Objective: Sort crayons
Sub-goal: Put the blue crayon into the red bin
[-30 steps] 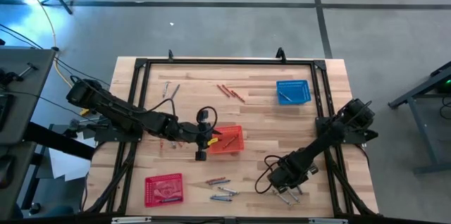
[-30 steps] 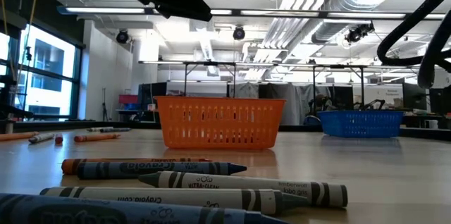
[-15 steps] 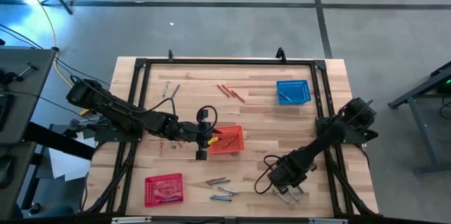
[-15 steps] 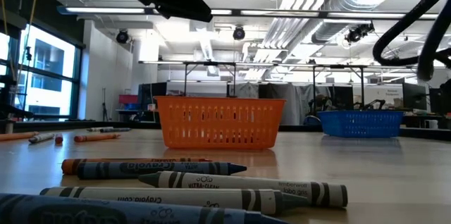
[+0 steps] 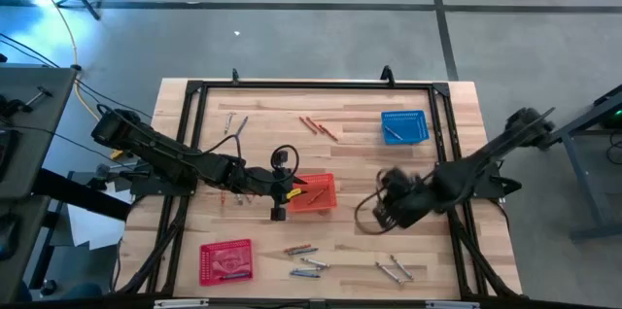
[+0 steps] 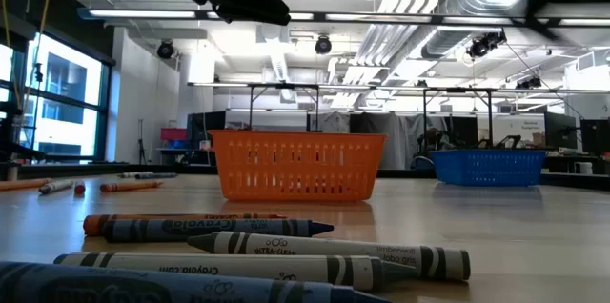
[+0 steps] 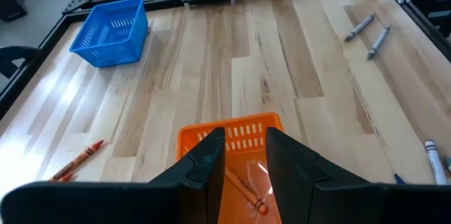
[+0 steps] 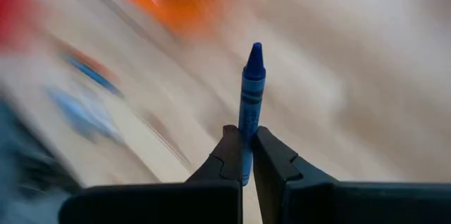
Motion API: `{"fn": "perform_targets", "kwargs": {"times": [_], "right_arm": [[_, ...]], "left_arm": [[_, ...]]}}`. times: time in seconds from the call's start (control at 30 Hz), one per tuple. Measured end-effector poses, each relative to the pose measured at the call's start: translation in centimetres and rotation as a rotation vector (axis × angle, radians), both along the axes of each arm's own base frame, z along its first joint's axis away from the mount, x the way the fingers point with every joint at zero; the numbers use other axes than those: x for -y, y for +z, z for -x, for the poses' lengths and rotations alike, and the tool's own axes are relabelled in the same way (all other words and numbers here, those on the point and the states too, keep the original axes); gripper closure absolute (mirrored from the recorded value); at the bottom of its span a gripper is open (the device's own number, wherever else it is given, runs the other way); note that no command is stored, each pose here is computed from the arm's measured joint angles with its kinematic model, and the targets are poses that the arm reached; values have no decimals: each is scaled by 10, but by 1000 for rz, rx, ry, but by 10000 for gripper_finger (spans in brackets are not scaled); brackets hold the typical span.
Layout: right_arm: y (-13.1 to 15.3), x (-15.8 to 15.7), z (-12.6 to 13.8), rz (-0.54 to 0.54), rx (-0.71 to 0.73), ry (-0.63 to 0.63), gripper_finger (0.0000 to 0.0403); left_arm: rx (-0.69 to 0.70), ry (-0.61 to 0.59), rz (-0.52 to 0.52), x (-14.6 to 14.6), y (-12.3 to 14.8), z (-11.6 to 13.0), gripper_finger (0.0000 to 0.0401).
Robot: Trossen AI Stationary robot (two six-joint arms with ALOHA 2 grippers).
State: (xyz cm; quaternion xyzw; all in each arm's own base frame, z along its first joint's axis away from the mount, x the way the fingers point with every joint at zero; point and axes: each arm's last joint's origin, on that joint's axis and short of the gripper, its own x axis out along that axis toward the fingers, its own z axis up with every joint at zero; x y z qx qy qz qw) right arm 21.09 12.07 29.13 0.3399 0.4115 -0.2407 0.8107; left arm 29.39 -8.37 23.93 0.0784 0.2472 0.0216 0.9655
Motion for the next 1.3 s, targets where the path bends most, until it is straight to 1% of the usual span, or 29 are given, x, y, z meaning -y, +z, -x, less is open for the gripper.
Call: {"fn": "perform_targets", "kwargs": {"times": [0.1,0.17,0.27,0.33,0.37,0.43,0.57,0.7,0.93,1.0,1.1,1.23,1.3], "right_arm": [[69,16,3,207,294,53,402],[116,24,6,337,469,85,402],[178,28,9,482,689,166,402],[208,28,10,553,798,220,402],[218,27,10,584,823,247,402],[229,25,7,632,824,273,403],[234,22,-9,674,765,286,403],[231,24,-32,703,694,281,403],[223,36,-69,672,654,354,403],[214,39,-78,675,602,374,403],[195,41,-92,700,465,394,403],[159,39,-119,746,260,406,403],[142,36,-137,759,204,421,403]], "left_arm": [[5,6,8,-1,0,0,311],[17,23,39,-1,1,-1,311],[49,49,99,0,4,-2,311],[52,64,133,0,4,-2,311],[53,70,146,1,4,-2,311],[53,73,160,3,4,-1,311],[52,65,160,5,3,-1,311],[52,66,160,5,3,-1,311],[51,54,161,8,3,0,311],[50,47,161,10,3,1,311],[50,42,159,13,3,2,311],[63,68,135,17,4,4,311],[81,75,128,21,5,5,311]]}}
